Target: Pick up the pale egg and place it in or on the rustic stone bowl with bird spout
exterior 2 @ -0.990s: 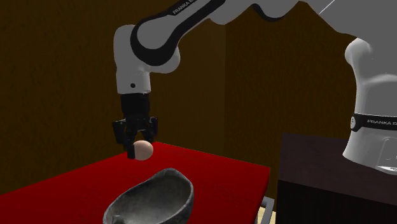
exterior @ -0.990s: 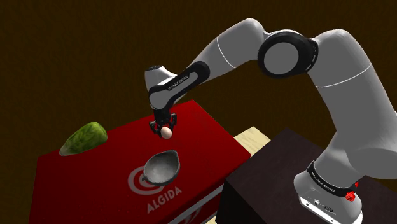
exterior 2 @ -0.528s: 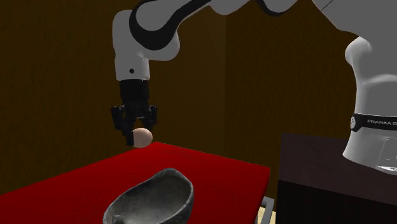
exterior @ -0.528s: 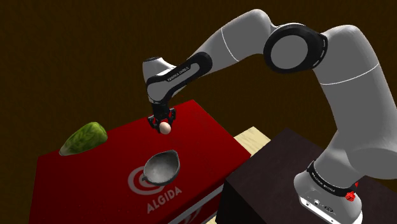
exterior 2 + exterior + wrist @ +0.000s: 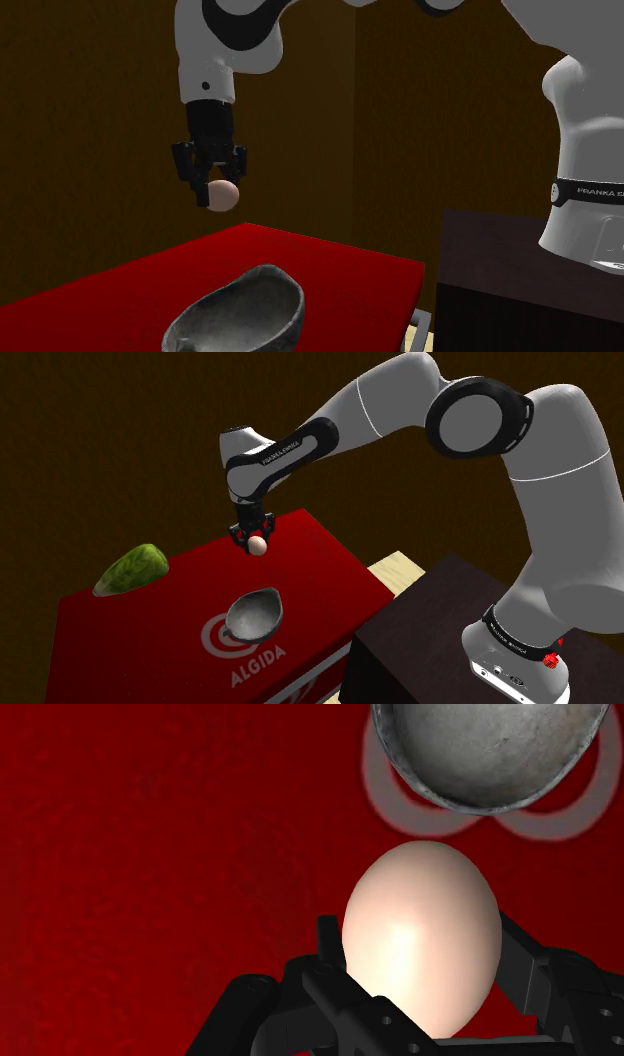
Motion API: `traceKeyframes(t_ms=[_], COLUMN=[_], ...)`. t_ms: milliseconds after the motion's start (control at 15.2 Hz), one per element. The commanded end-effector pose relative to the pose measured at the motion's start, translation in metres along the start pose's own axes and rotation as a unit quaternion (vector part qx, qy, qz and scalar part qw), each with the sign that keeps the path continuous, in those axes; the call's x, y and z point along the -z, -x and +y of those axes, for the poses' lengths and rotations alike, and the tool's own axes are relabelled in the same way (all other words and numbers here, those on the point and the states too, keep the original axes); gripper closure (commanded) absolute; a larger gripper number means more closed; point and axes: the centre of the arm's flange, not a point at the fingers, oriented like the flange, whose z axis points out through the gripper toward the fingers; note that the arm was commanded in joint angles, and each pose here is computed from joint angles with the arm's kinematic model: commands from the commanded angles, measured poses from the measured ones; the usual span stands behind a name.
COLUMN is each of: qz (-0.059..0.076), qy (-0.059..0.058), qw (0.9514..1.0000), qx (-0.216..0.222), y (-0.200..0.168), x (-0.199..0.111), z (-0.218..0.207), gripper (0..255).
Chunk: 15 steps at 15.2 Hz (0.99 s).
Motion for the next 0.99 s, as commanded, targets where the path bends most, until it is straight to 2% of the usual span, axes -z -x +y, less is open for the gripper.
traceKeyframes(t_ms=[0, 660, 924], qz=[0.000, 0.000, 0.000], qy=[0.000, 0.000, 0.000], qw=[1.0000, 1.0000, 1.0000], qx=[0.000, 0.000, 0.000], y=[0.017, 0.126, 0.123], x=[-0.002, -0.022, -0.043], z=[-0.012, -0.093, -0.092], gripper=[255, 255, 255])
